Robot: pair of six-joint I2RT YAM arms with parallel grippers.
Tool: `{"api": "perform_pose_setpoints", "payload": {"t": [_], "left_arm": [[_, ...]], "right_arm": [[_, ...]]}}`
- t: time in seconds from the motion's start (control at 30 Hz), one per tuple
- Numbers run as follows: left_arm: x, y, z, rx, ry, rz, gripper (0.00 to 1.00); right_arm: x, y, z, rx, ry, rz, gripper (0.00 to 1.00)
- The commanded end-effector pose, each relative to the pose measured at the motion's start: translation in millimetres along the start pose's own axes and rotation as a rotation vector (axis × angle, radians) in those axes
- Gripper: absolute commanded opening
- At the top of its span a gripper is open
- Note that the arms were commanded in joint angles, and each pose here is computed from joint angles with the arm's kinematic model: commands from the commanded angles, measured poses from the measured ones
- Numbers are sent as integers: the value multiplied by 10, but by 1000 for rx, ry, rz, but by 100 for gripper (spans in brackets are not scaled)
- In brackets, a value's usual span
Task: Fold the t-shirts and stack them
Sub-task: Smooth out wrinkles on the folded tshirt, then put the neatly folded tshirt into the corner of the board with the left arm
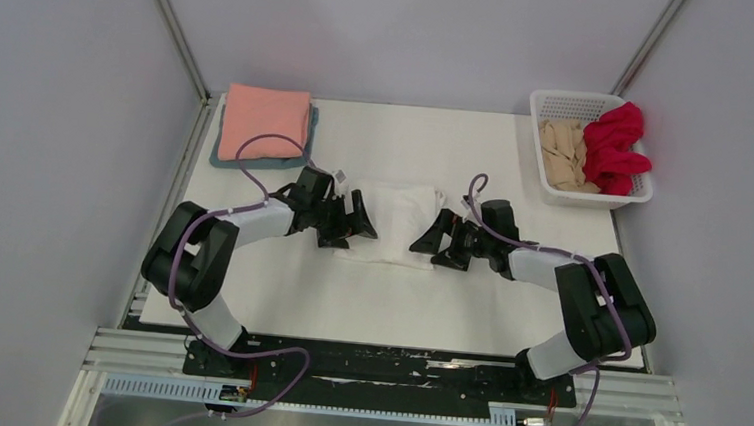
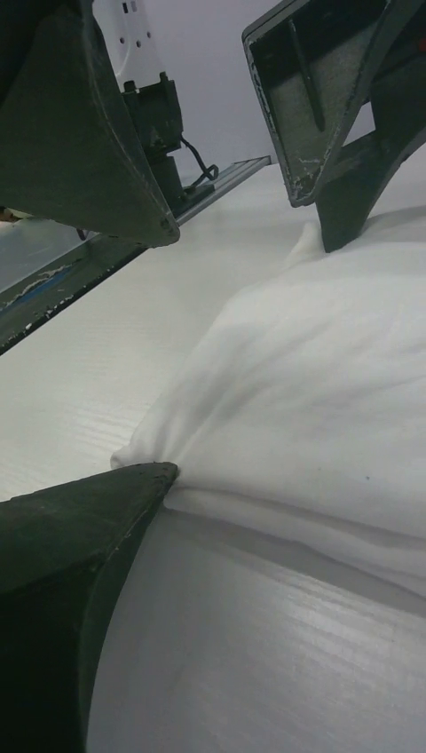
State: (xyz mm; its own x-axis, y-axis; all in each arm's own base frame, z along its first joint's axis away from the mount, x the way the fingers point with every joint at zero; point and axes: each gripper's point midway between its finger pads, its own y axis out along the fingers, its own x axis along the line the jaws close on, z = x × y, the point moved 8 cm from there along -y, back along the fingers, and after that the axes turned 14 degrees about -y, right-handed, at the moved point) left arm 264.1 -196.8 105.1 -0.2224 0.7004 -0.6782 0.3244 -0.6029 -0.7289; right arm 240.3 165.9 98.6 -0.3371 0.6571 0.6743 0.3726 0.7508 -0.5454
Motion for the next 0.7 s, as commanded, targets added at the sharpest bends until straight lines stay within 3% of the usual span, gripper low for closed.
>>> {"api": "perform_pose_setpoints", "payload": {"t": [0.0, 0.13, 0.23, 0.37, 0.5, 0.67], "left_arm": [[192, 26, 7, -46, -21, -64, 100], [41, -92, -33, -61, 5, -17, 100], [-161, -320, -105, -138, 56, 23, 100], [-155, -541, -262, -326, 74, -92, 100], [-28, -552, -491, -408, 38, -195, 100], [83, -252, -782, -357, 13, -322, 100]], "right_arm": [[-202, -2, 70, -21, 42, 63, 100], [-125, -53, -24, -44, 17, 48, 100], [-1, -196, -161, -101, -42, 75, 100], [96, -488, -270, -192, -86, 228, 100], [134, -798, -335, -315, -116, 399, 100], [223, -1036, -303, -392, -155, 443, 100]]}}
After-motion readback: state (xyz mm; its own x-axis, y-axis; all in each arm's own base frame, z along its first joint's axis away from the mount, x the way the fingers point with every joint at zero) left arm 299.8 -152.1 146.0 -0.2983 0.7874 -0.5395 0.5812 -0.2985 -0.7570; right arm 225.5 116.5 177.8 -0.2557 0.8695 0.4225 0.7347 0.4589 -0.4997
